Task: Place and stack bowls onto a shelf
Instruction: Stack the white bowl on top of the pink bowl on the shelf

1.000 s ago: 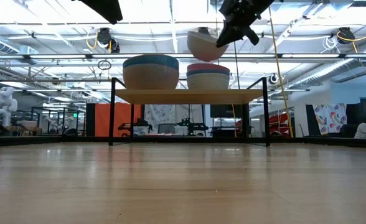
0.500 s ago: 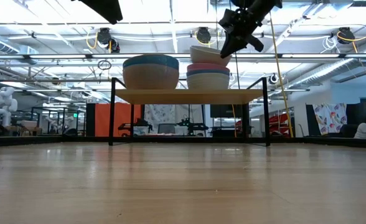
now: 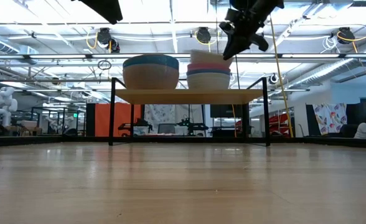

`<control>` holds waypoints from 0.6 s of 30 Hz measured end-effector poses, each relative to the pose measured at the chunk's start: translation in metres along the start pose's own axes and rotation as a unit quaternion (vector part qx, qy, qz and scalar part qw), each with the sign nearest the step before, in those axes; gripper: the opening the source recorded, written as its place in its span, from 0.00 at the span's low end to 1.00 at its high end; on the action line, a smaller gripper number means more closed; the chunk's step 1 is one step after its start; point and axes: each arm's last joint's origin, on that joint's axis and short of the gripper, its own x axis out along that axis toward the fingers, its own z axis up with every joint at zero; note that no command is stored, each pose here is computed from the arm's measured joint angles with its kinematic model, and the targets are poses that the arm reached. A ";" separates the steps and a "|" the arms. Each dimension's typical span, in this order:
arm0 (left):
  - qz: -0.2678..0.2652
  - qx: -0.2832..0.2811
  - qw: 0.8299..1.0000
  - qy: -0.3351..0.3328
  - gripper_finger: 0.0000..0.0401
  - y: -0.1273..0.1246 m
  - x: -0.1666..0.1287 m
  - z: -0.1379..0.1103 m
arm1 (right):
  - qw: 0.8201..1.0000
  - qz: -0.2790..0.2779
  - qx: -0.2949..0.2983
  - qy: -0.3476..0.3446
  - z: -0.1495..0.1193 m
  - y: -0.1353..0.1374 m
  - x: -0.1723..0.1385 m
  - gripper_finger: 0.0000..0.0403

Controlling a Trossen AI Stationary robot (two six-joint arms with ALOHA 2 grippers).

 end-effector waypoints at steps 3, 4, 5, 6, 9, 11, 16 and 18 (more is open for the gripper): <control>0.000 0.000 1.000 0.000 0.37 0.000 0.000 0.000 | 1.000 0.009 0.002 0.003 -0.001 0.001 0.001 0.00; 0.000 0.000 1.000 0.000 0.37 0.000 0.000 0.000 | 1.000 0.013 0.002 0.004 -0.001 0.002 0.002 0.00; 0.000 0.000 1.000 0.000 0.37 0.000 0.000 0.000 | 1.000 0.019 0.001 0.006 -0.001 0.003 0.002 0.00; 0.000 0.000 1.000 0.000 0.37 0.000 0.000 0.000 | 1.000 0.027 0.000 0.008 -0.002 0.005 0.002 0.00; 0.000 0.000 1.000 0.000 0.37 0.000 0.000 0.000 | 0.999 0.032 0.000 0.009 -0.002 0.006 0.002 0.00; 0.000 0.000 1.000 0.000 0.37 0.000 0.000 0.000 | 0.999 0.036 0.000 0.010 -0.002 0.006 0.002 0.00; 0.000 0.000 1.000 0.000 0.37 0.000 0.000 0.000 | 0.999 0.045 -0.003 0.012 -0.002 0.008 0.002 0.00; 0.000 0.000 1.000 0.000 0.37 0.000 0.000 0.000 | 0.999 0.049 -0.008 0.011 -0.001 0.009 0.002 0.00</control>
